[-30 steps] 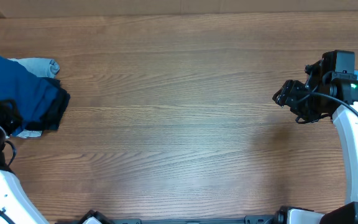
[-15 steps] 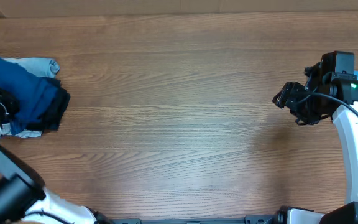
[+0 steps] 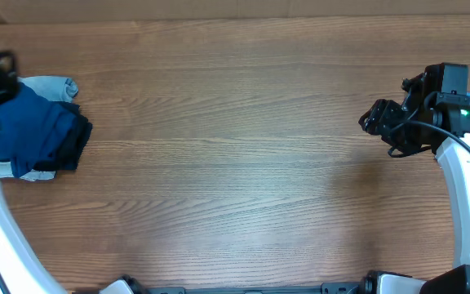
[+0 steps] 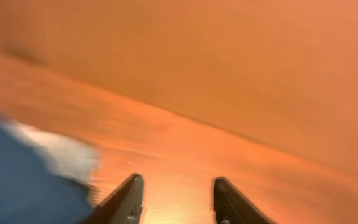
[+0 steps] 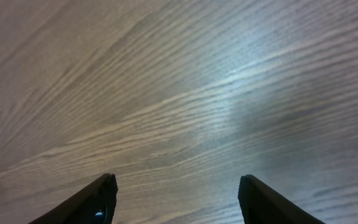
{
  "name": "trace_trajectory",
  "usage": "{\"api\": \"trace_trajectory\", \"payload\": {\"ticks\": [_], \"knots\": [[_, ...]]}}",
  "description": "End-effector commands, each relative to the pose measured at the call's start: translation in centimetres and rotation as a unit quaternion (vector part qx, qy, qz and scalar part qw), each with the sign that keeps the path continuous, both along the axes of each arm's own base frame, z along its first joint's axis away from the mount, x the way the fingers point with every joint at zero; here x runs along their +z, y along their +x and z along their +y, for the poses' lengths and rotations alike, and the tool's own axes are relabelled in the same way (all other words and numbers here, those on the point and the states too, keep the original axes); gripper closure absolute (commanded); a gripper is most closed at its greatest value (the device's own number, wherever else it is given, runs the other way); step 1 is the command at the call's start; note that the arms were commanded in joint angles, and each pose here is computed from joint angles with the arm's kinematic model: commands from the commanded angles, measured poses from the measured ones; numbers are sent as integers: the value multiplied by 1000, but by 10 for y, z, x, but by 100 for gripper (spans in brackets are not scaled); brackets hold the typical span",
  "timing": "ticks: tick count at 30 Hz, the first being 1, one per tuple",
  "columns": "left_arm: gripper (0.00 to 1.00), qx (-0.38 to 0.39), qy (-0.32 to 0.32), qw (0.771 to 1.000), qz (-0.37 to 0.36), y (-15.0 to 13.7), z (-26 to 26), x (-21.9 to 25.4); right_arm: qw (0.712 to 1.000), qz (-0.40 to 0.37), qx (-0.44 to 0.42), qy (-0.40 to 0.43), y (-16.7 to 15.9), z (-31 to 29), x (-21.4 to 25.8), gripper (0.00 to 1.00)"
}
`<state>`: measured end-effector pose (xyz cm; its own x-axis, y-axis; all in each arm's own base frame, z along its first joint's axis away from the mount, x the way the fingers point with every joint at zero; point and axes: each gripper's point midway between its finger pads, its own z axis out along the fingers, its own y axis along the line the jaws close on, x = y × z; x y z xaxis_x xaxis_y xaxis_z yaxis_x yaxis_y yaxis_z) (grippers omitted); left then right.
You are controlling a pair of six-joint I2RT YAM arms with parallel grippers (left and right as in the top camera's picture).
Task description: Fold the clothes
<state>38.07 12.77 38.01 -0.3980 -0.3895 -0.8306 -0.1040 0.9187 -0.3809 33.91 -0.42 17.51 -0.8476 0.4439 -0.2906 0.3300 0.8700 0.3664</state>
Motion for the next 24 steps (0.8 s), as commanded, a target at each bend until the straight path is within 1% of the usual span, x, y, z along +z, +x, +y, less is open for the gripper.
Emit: {"api": "trace_trajectory", "payload": {"ticks": [1,2,3,4,5,6,7,8,10,11,24], "knots": [[48,-120,57,991,23,-19,-91,1,998,-50,35,-22,15,-2,21,29],[44,-151,65,985,53,-29,-119,-11,995,-74,62,-40,21,-3,34,29],[41,-181,69,978,78,-37,-140,-21,993,-86,69,-47,24,-3,41,29],[33,-208,70,969,113,-48,-162,-35,989,-112,77,-57,28,-4,59,28],[26,-222,73,962,139,-57,-174,-45,987,-125,77,-60,31,-4,70,24],[13,-232,79,956,161,-65,-182,-53,986,-132,76,-62,32,-4,76,18],[1,-245,92,947,189,-76,-190,-63,985,-138,76,-63,31,-4,80,1],[0,-252,113,936,218,-87,-195,-74,986,-135,76,-62,30,-4,79,0],[0,-247,145,927,244,-96,-196,-83,986,-131,76,-62,28,-4,78,0],[0,-247,151,924,249,-97,-196,-86,987,-128,76,-61,27,-4,77,0],[0,-242,154,924,253,-93,-195,-89,988,-120,77,-59,24,-3,75,0]]}}
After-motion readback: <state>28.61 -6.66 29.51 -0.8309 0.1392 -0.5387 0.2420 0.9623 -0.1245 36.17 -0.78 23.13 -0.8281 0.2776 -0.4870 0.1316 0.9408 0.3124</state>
